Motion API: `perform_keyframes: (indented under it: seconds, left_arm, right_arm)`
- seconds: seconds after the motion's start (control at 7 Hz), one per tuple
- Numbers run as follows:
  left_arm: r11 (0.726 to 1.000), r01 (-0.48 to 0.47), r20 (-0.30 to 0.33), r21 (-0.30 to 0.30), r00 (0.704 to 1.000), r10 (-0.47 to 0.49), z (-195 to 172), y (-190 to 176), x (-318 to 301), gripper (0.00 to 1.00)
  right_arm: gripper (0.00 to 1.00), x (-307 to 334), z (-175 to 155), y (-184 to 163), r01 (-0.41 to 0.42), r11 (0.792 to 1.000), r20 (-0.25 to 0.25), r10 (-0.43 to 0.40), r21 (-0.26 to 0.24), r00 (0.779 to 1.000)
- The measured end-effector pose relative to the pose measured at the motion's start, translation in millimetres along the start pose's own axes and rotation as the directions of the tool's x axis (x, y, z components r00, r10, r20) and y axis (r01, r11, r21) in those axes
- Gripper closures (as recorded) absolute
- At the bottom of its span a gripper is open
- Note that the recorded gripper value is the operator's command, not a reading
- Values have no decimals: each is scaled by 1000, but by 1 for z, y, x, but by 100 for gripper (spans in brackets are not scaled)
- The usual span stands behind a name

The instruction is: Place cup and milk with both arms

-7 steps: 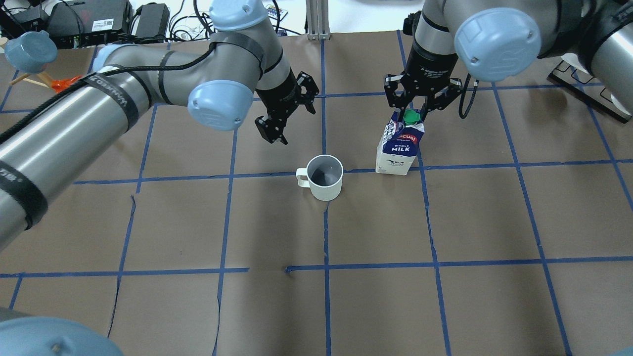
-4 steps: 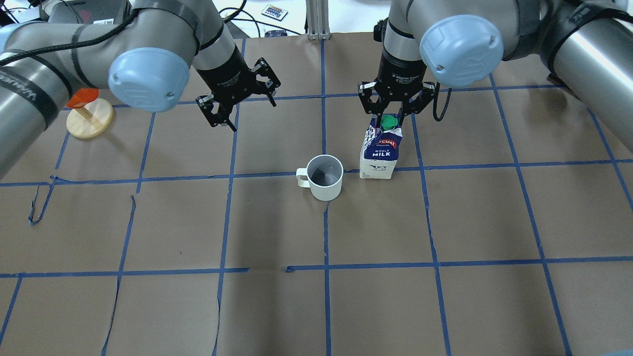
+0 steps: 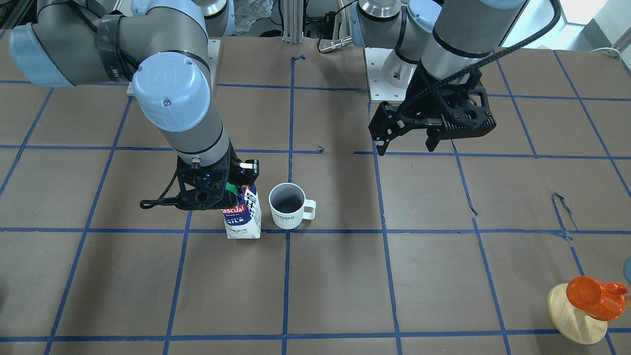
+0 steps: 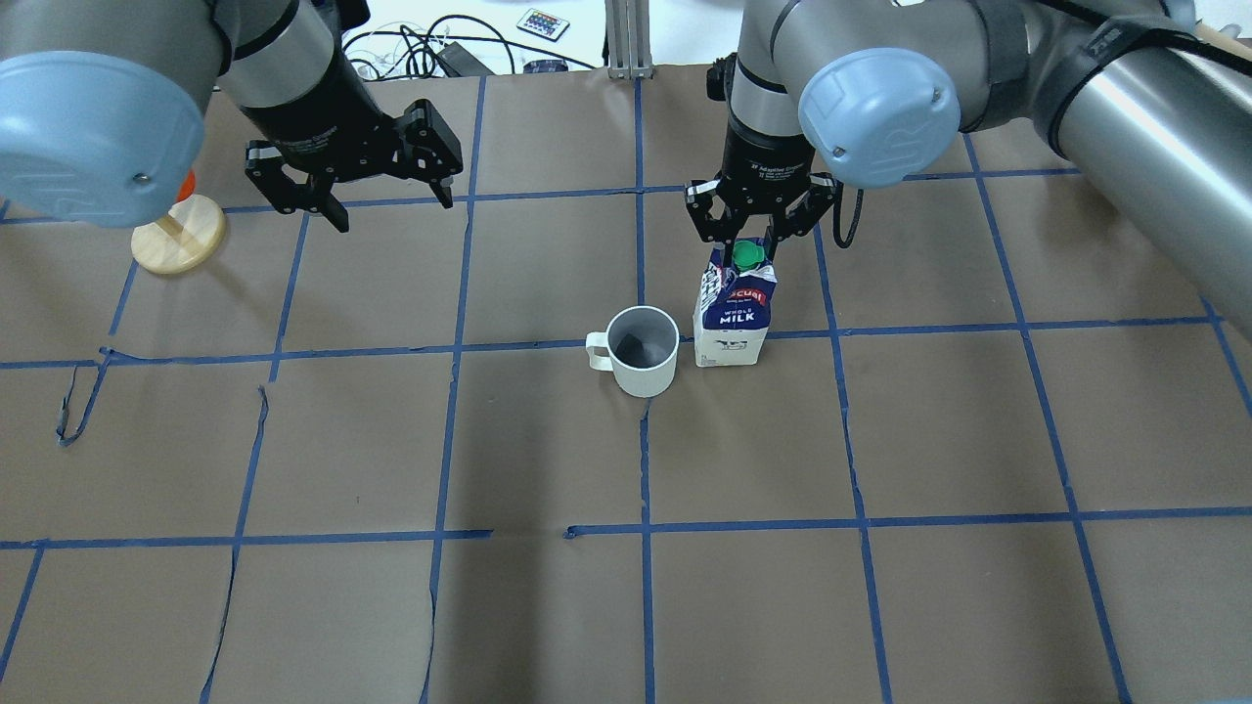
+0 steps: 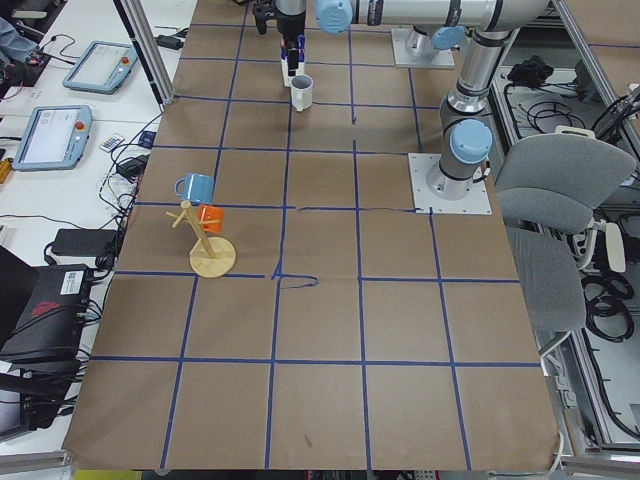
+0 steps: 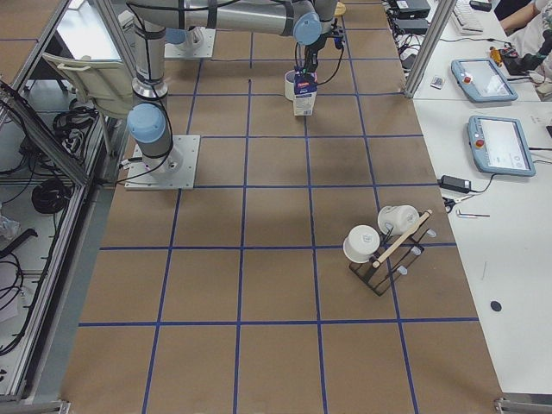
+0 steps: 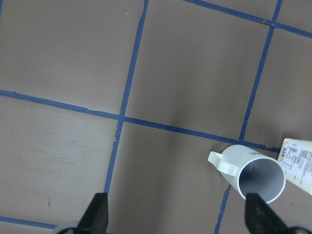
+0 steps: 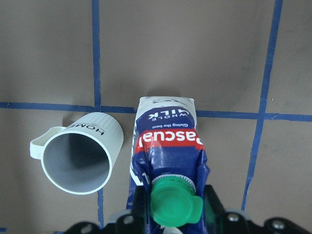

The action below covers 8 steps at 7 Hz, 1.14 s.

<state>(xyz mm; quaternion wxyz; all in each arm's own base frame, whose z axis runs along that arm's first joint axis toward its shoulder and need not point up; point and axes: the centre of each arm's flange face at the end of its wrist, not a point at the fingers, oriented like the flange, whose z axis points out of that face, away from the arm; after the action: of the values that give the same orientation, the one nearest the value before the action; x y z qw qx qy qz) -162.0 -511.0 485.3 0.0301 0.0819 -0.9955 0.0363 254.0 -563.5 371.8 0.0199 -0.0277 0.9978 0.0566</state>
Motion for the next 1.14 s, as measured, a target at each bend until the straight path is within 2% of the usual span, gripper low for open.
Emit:
perform_keyframes:
  seconds: [0.14, 0.29, 0.43, 0.86, 1.14]
  left_arm:
    - [999, -31, 14, -7, 999, 31, -2, 9, -4, 0]
    - [997, -73, 20, -17, 997, 73, 2, 17, -9, 0]
    - [994, -103, 21, -23, 994, 103, 7, 21, -13, 0]
    - [991, -129, 24, -23, 991, 129, 9, 24, -16, 0]
    - [991, -130, 24, -21, 991, 131, 8, 24, -15, 0]
  right_arm:
    - [83, -2, 3, -1, 4, 1000, 0, -4, -3, 1000]
    - [65, -3, 3, -2, 4, 1000, 2, -4, 4, 1000]
    - [1, -5, 2, -3, 2, 1000, 4, -2, 20, 1000]
    - [0, -6, -3, -4, -1, 999, 9, 1, 49, 1000]
    - [0, -2, -20, 0, -8, 997, 12, 7, 79, 1000]
